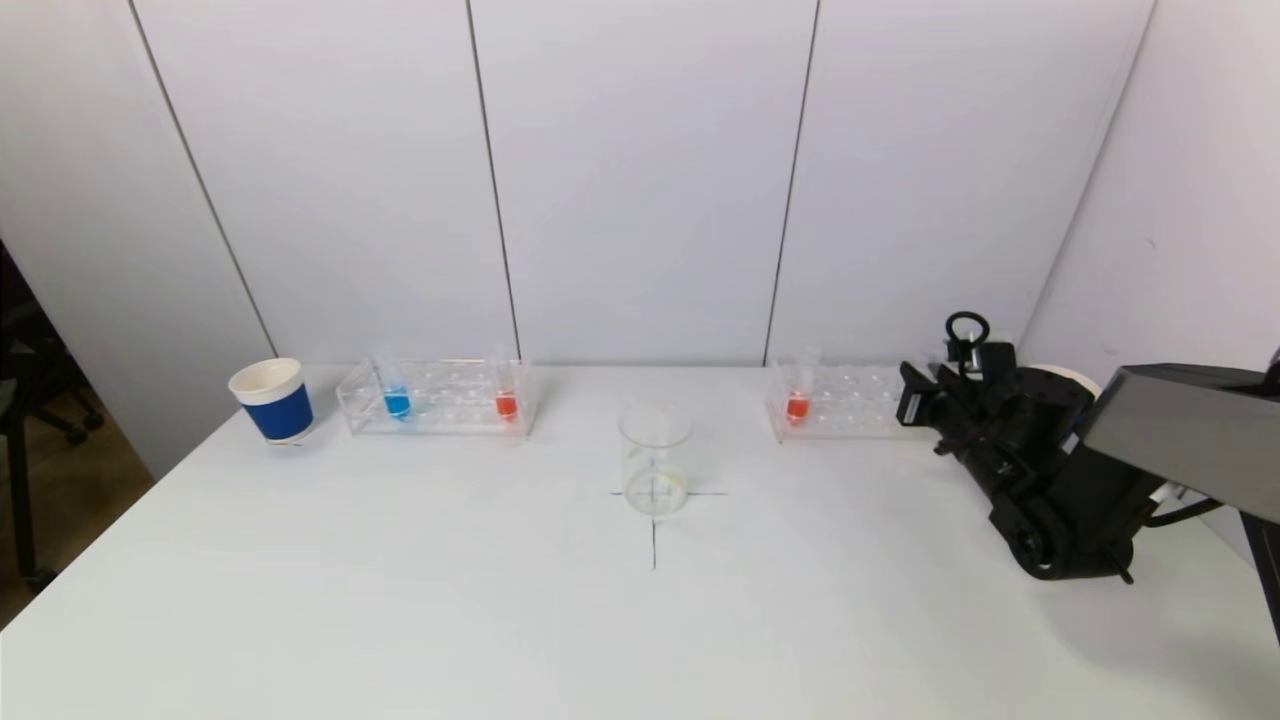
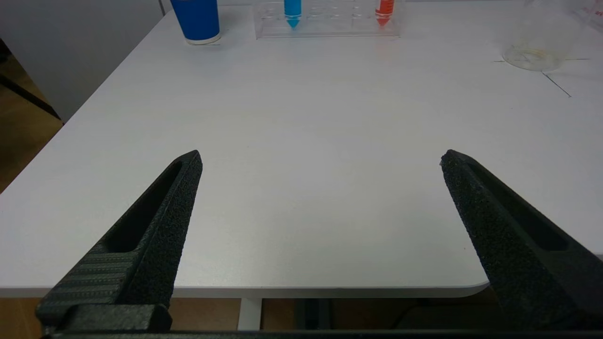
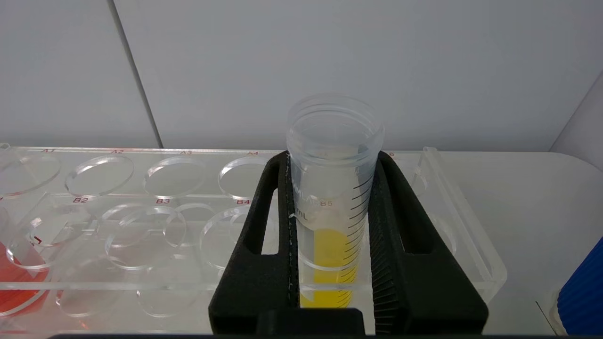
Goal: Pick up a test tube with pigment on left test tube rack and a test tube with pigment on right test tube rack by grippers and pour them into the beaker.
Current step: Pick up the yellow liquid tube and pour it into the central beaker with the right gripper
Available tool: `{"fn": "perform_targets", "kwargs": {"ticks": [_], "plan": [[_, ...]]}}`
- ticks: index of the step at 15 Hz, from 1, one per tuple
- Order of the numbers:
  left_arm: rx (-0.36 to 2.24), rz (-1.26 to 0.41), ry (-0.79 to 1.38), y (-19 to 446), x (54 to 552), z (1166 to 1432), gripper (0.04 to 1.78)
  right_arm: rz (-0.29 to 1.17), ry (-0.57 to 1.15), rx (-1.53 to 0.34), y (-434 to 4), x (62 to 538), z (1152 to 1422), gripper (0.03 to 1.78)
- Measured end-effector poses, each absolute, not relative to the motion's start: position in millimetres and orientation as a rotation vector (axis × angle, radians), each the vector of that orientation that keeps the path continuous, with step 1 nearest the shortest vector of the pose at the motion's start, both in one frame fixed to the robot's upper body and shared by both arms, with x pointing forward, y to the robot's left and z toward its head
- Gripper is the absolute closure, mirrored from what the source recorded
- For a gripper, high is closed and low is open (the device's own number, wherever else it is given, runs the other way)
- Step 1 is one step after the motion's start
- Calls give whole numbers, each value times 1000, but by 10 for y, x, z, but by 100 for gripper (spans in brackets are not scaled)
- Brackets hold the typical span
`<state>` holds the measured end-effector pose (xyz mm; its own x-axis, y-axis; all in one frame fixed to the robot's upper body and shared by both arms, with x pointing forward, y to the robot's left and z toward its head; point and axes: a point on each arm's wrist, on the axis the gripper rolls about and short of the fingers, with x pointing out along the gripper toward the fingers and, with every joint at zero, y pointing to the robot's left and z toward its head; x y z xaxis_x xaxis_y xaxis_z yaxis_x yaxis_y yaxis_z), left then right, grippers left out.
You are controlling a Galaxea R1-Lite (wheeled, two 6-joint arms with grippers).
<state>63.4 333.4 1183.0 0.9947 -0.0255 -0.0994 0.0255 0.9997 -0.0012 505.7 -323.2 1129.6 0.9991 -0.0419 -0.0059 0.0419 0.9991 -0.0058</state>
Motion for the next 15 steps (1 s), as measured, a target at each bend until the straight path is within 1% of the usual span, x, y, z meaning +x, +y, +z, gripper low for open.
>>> {"fn": "perform_targets", "kwargs": {"ticks": [8,15], "plan": [[0,-26,100,3334,634,11830,5,-45,-12,-12,-3250,5048,11375,133],[0,-26,99,3334,635,11831,5,-50,-58,-23,-3270,5002,11653,133]]}}
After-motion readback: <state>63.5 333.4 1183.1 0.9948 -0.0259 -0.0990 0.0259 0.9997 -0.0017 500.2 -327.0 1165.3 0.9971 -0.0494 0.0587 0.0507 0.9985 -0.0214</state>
